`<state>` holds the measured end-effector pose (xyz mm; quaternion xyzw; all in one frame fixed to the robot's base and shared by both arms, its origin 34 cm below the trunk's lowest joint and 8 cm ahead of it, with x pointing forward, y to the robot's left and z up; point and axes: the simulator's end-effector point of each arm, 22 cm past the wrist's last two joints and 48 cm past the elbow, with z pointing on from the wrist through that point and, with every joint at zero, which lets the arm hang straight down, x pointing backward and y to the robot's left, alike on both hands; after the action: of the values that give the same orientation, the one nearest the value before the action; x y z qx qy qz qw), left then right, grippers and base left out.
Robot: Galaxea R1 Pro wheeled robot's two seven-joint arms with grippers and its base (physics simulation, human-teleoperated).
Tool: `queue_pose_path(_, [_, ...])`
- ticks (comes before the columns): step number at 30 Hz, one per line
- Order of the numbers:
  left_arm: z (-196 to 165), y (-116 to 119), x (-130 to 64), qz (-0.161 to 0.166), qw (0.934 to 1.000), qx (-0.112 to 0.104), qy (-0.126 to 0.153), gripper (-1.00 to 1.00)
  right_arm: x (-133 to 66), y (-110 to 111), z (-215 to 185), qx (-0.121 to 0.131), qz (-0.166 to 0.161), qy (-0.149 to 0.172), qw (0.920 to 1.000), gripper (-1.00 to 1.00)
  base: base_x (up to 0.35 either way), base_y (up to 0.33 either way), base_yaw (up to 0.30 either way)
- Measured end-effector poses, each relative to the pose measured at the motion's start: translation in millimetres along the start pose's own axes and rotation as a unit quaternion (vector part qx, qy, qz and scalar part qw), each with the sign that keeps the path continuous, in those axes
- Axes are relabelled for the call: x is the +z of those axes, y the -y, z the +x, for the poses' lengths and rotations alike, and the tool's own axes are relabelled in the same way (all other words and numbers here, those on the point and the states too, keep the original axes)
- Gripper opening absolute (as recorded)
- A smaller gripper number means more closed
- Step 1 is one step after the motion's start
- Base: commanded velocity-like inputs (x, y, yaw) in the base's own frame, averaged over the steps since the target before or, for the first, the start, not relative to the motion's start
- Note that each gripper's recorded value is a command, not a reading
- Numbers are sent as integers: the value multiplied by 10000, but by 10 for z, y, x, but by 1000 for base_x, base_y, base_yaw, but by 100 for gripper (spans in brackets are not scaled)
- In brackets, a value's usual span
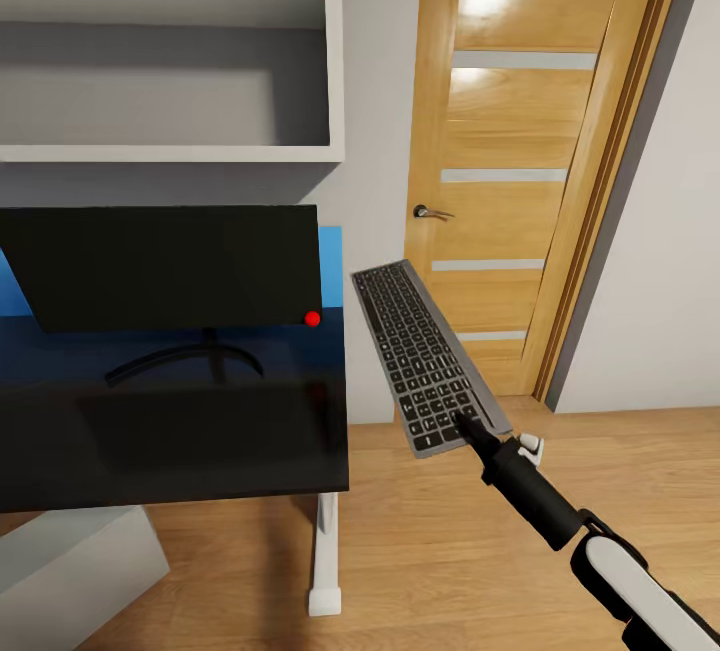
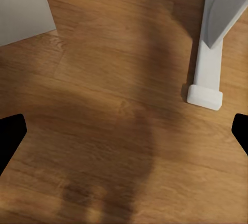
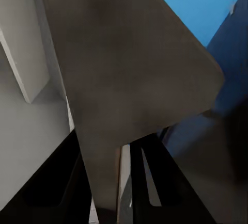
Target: In the bedroom, organize the workspace by keeping the computer under the desk, ensuring the monitor is on the desk, placing the keyboard on the desk next to the monitor, placing the mouse on the desk next to the keyboard, moving the folder from the swivel chair onto the desk next to the mouse, stacking the notebook on top of the folder with the pen on top of the notebook, and positioning the swivel chair next to the desk.
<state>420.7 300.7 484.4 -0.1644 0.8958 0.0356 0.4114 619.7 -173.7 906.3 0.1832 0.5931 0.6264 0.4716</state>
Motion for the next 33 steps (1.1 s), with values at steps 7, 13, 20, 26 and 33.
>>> queue_pose_path(7, [0,0,0,0,10000,0,0,100,-51,69,-17,0,-94,10,10000,-100,0,0,0])
queue_pose_path(13, [1,0,0,0,10000,0,-1,100,-57,84,-18,-4,-88,11,10000,-100,0,0,0])
queue_pose_path(20, [7,11,-1,12,10000,-3,-10,100,-57,64,-8,-3,-148,3,9999,-100,0,-141,0])
queue_pose_path(26, [12,4,-1,5,10000,1,-18,100,-68,112,-11,9,-103,14,9999,-100,0,-145,0])
queue_pose_path(33, [11,0,-1,-1,10000,2,-16,100,-71,117,-16,16,-101,20,9999,-100,0,-8,0])
